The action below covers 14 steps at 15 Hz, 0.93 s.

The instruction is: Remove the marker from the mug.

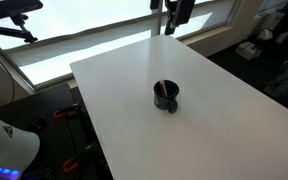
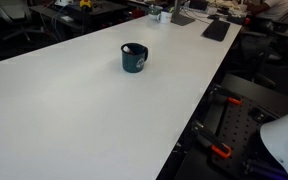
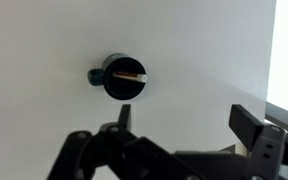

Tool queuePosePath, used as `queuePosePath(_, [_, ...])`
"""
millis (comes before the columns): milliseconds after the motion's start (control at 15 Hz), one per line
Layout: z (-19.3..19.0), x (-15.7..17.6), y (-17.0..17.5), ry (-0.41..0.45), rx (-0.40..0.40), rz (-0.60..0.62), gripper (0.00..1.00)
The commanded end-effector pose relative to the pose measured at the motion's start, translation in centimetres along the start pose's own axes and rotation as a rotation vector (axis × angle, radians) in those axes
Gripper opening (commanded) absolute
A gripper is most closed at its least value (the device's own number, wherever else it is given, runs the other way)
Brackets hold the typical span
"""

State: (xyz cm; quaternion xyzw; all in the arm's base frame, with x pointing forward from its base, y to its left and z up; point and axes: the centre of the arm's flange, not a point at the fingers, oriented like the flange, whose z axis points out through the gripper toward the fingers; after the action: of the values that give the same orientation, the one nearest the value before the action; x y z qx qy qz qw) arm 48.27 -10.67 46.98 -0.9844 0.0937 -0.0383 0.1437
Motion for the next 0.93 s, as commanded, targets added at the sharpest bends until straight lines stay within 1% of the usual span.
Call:
queuePosePath(0, [2.0,3.8,0.1,-0.056,0.059,-0.016,1.0])
queuePosePath(133, [3.8,5.2,0.2,-0.093,0.072,-0.017,1.0])
queuePosePath(200, [4.6,5.6,0.0,-0.133,0.074,-0.028,1.0])
queuePosePath(267, [4.3,3.5,0.3,-0.083,0.05,-0.008,1.0])
queuePosePath(400, [5.3,4.0,0.5,-0.1,0.046,-0.005,1.0])
queuePosePath(867, [4.9,4.0,0.5,-0.09,0.045,0.004,1.0])
